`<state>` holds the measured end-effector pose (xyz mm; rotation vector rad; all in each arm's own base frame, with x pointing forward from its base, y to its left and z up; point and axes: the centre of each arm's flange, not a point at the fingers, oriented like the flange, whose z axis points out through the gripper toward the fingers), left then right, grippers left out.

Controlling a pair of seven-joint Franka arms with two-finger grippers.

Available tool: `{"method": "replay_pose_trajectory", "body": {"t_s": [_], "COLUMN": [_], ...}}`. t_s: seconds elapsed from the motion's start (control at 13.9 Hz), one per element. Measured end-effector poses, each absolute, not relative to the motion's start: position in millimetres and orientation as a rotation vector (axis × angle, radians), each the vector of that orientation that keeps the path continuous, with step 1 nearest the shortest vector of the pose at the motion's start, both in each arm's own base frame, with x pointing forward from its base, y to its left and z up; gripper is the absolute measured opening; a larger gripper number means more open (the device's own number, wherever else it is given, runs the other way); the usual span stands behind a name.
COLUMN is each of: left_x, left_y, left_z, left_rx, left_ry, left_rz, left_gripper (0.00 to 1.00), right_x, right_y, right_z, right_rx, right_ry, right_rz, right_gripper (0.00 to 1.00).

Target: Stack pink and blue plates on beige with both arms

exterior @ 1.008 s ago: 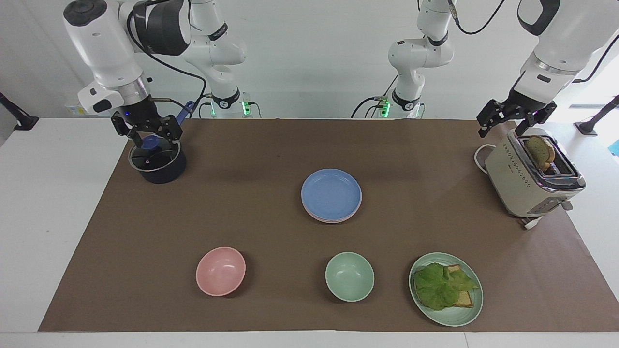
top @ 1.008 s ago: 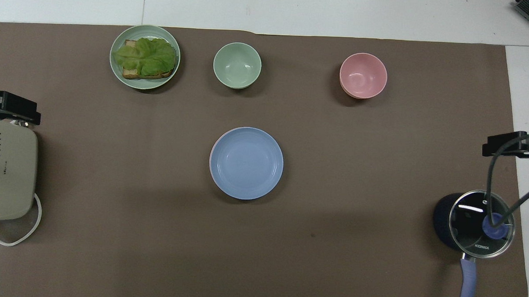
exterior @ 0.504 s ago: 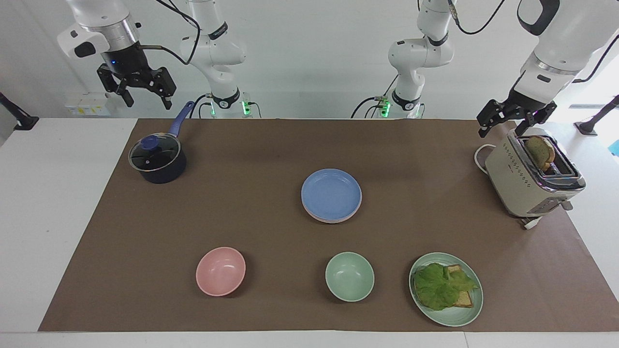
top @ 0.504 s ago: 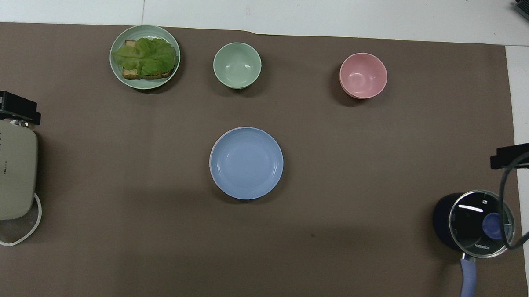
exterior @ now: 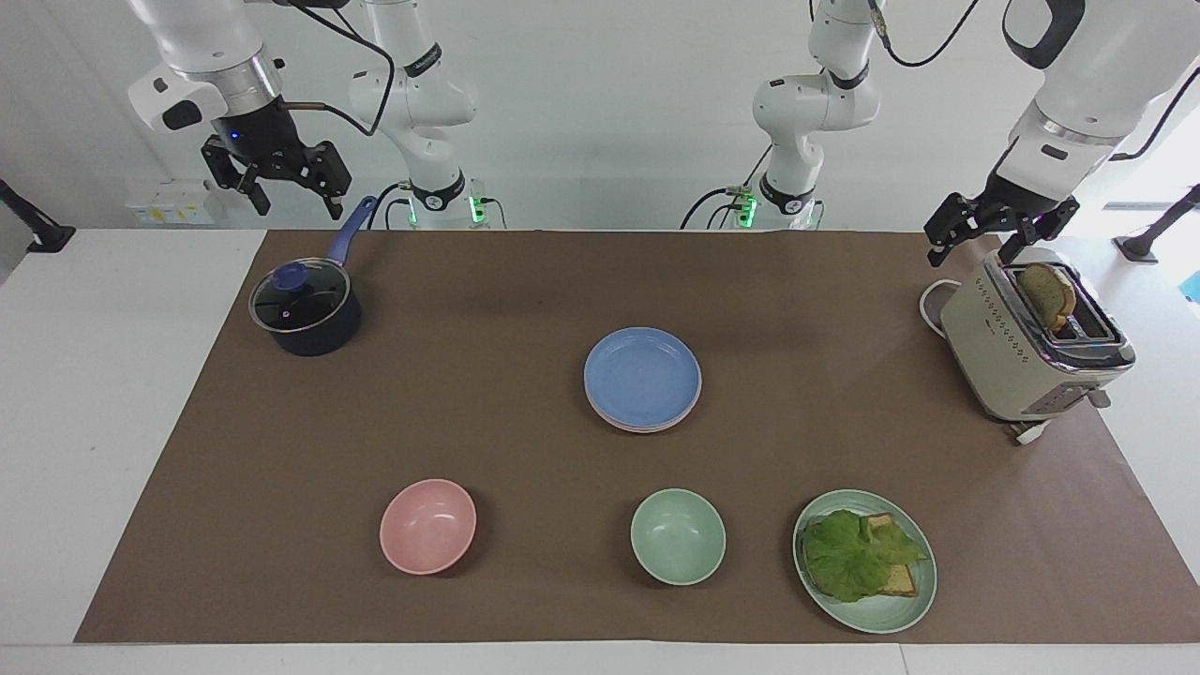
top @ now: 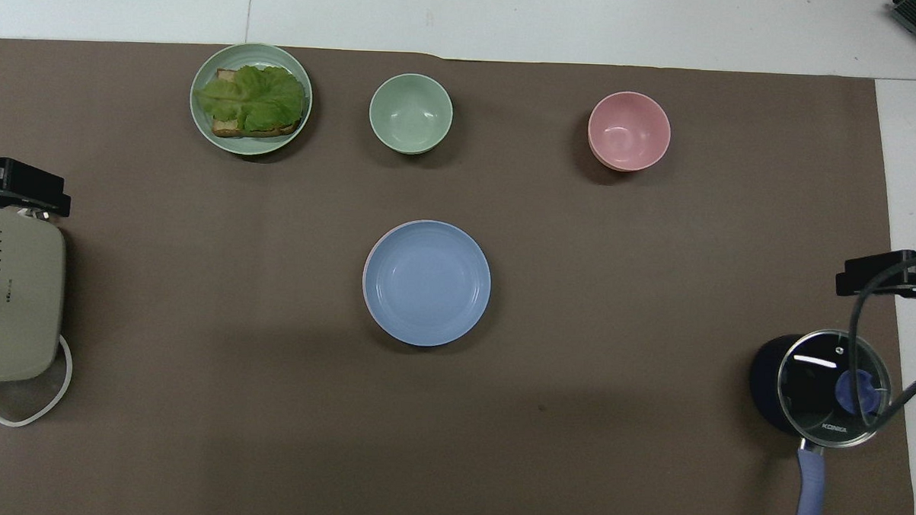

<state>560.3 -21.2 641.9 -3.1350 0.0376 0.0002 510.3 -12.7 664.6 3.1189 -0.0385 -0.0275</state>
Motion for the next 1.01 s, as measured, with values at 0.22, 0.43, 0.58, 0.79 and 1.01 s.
{"method": "replay_pose_trajectory", "body": {"t_s": [0.22,0.43,0.58,0.79,1.01], "left_x": [560.3,560.3,560.3,560.3,560.3], "left_y": [-21.2,-21.2,-21.2,-21.2,-21.2], "left_z": [641.9,641.9,641.9,641.9,641.9], "left_rx": [-3.135,-3.135,-3.135,-3.135,-3.135], "left_ry": [0.038,0.038,0.038,0.038,0.038], "left_rz": [0.0,0.0,0.0,0.0,0.0], "left_gripper": [1.0,1.0,1.0,1.0,1.0], "right_x": [510.2,510.2,510.2,510.2,510.1], "right_y": [-12.6,-10.4,-10.6,-12.9,-14.8], "right_z": [665.5,664.4,664.0,663.7,662.9], "right_rx": [3.12,3.144,3.144,3.136,3.116], "right_ry": [-0.029,-0.027,-0.027,-0.03,-0.032], "right_rz": [-0.026,-0.03,-0.031,-0.032,-0.035], "right_gripper": [1.0,1.0,1.0,1.0,1.0]}}
